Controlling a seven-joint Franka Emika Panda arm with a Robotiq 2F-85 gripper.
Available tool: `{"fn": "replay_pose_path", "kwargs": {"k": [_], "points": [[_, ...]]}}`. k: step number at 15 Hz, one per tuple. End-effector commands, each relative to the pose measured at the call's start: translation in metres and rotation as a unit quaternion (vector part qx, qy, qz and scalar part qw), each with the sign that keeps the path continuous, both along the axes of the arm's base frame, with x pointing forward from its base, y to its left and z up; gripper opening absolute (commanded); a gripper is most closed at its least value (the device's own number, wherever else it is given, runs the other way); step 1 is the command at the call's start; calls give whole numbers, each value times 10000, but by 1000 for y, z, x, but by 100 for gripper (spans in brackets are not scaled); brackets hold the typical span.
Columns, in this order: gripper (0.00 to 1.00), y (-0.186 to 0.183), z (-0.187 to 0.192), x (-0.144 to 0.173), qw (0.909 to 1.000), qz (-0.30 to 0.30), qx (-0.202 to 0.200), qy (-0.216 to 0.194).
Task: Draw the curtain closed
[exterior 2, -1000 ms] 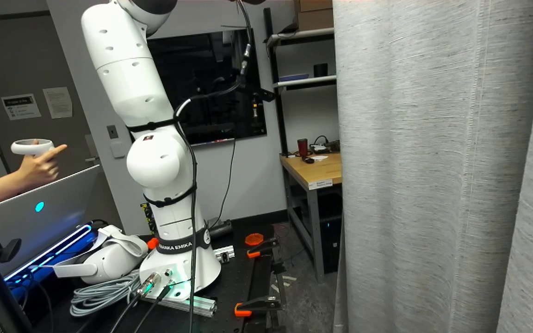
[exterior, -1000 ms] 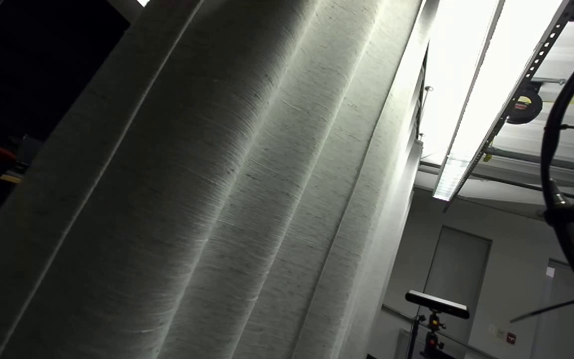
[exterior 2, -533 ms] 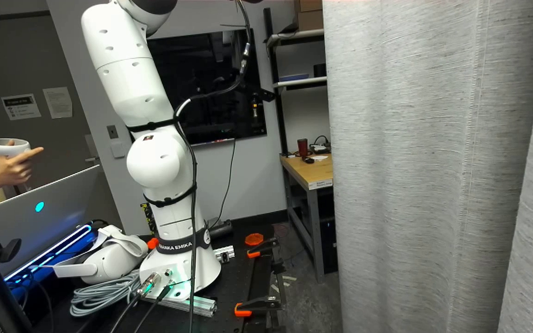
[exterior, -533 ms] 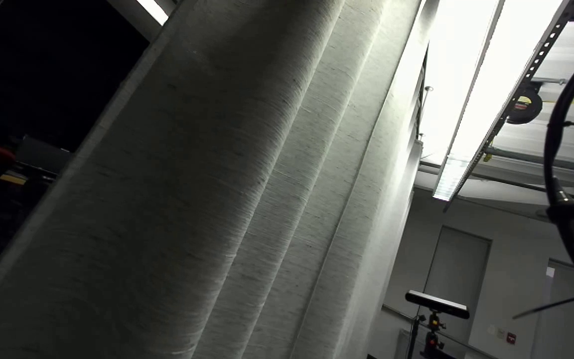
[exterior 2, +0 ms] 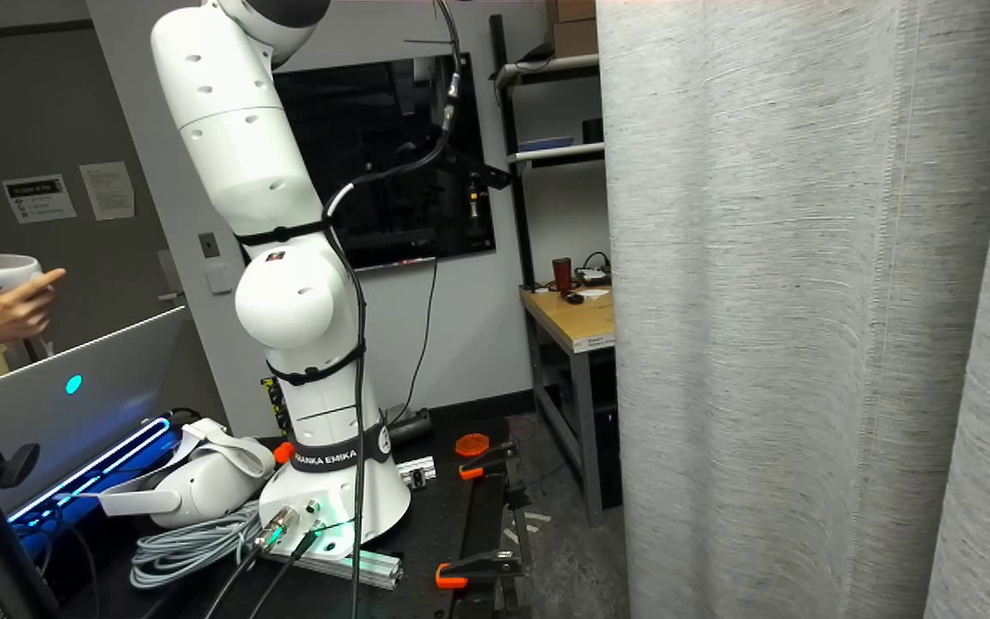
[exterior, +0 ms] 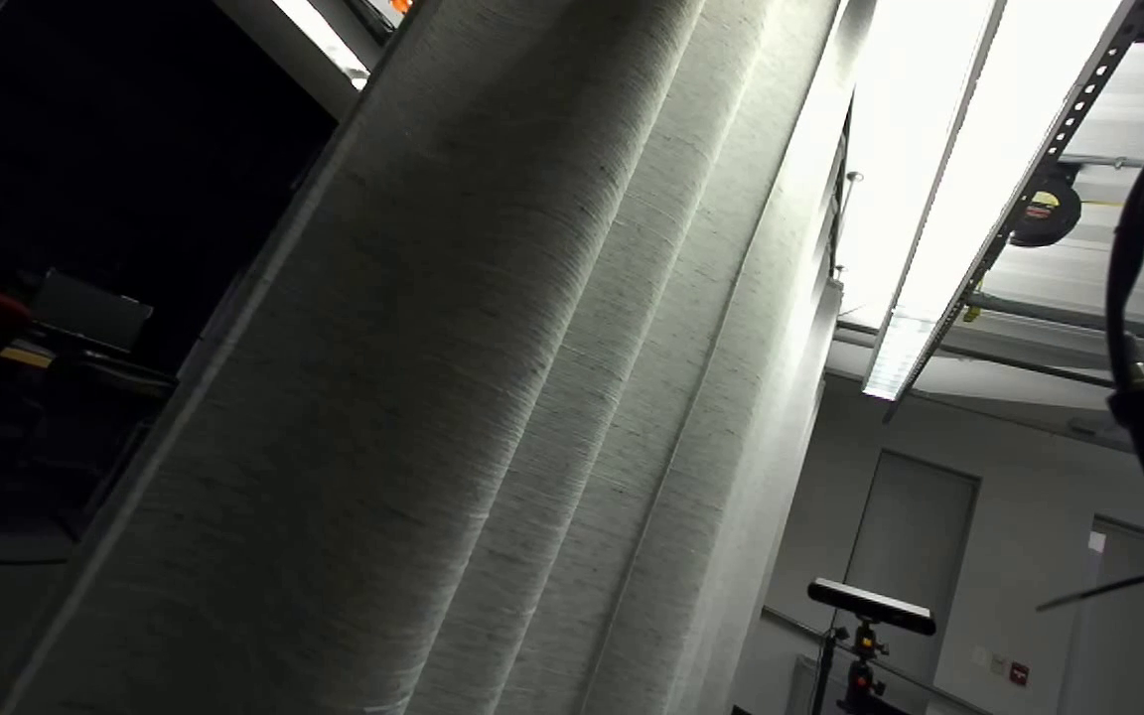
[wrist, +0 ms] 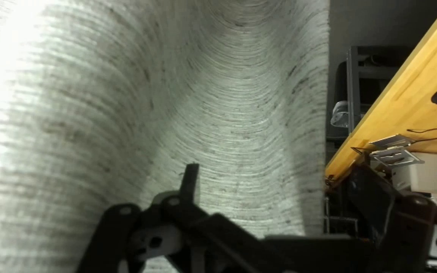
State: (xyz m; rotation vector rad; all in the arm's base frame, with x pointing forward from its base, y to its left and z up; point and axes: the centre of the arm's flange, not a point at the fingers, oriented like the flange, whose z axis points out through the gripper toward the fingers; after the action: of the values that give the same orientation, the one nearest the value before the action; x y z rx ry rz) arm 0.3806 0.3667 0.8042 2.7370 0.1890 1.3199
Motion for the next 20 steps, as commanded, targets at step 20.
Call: {"fn": "replay_pose_path", "kwargs": {"k": [20], "points": [[95,55,-29,-5,9925,-996,-78,700]]}}
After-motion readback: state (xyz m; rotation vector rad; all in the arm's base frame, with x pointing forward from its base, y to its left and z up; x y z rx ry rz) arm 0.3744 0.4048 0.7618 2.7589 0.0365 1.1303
